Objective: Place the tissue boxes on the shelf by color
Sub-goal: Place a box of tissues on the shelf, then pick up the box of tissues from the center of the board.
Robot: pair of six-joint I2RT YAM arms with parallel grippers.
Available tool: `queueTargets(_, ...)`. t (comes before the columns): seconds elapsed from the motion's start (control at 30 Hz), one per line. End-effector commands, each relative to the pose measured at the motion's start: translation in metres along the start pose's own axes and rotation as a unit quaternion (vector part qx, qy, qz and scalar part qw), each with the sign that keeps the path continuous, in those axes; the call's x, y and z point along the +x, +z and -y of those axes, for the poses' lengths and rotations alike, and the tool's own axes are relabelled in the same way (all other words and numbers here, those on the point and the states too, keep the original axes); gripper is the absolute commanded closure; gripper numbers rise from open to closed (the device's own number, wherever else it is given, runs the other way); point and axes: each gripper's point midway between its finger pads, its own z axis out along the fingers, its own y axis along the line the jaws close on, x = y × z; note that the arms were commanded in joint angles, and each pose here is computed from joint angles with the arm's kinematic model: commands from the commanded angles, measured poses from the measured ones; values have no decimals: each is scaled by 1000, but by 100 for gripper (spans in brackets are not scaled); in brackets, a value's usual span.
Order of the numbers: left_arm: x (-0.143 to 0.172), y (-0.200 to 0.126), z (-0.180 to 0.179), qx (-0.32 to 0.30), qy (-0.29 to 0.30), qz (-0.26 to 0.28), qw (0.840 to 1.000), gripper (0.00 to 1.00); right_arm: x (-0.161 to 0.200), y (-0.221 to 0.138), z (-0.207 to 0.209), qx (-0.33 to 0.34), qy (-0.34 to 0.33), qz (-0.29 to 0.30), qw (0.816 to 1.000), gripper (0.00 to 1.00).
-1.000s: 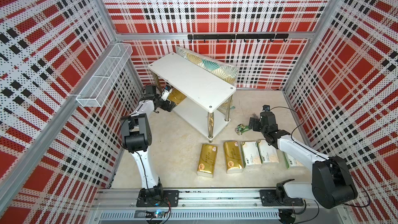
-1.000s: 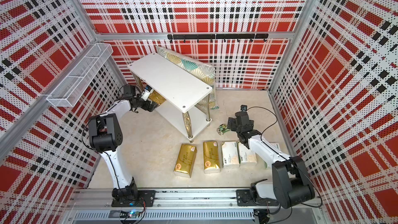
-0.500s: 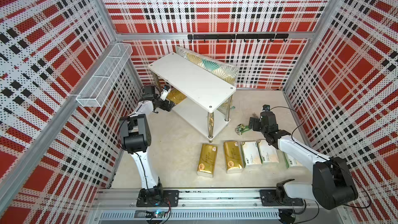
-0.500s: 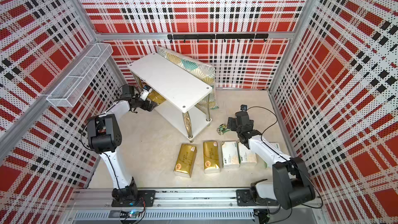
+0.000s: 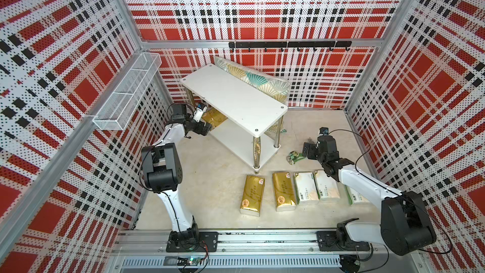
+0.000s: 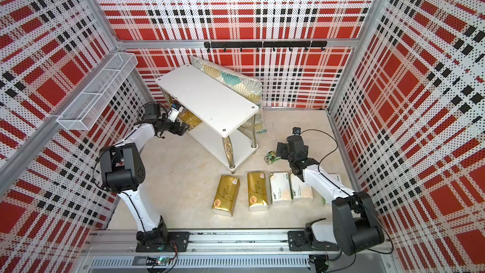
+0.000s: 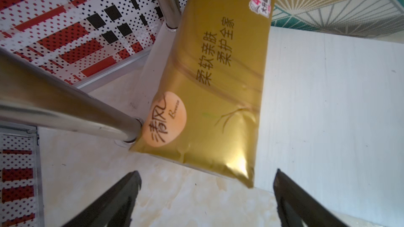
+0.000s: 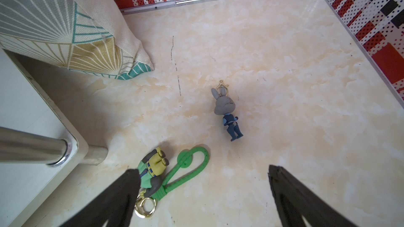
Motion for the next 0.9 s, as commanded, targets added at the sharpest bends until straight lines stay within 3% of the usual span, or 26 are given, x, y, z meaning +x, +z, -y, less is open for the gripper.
queueTargets(0.0, -8, -20, 0, -9, -7, 9, 1000, 1, -5, -7, -6, -15, -3, 16, 1000, 0)
queueTargets(0.53, -7, -75, 15, -74, -110, 47, 990, 1, -11, -11, -8, -15, 6, 24, 1000, 0)
queueTargets(0.87, 24, -103, 39, -123, -206, 48, 970, 1, -13, -10, -13, -9, 7, 30, 999, 0)
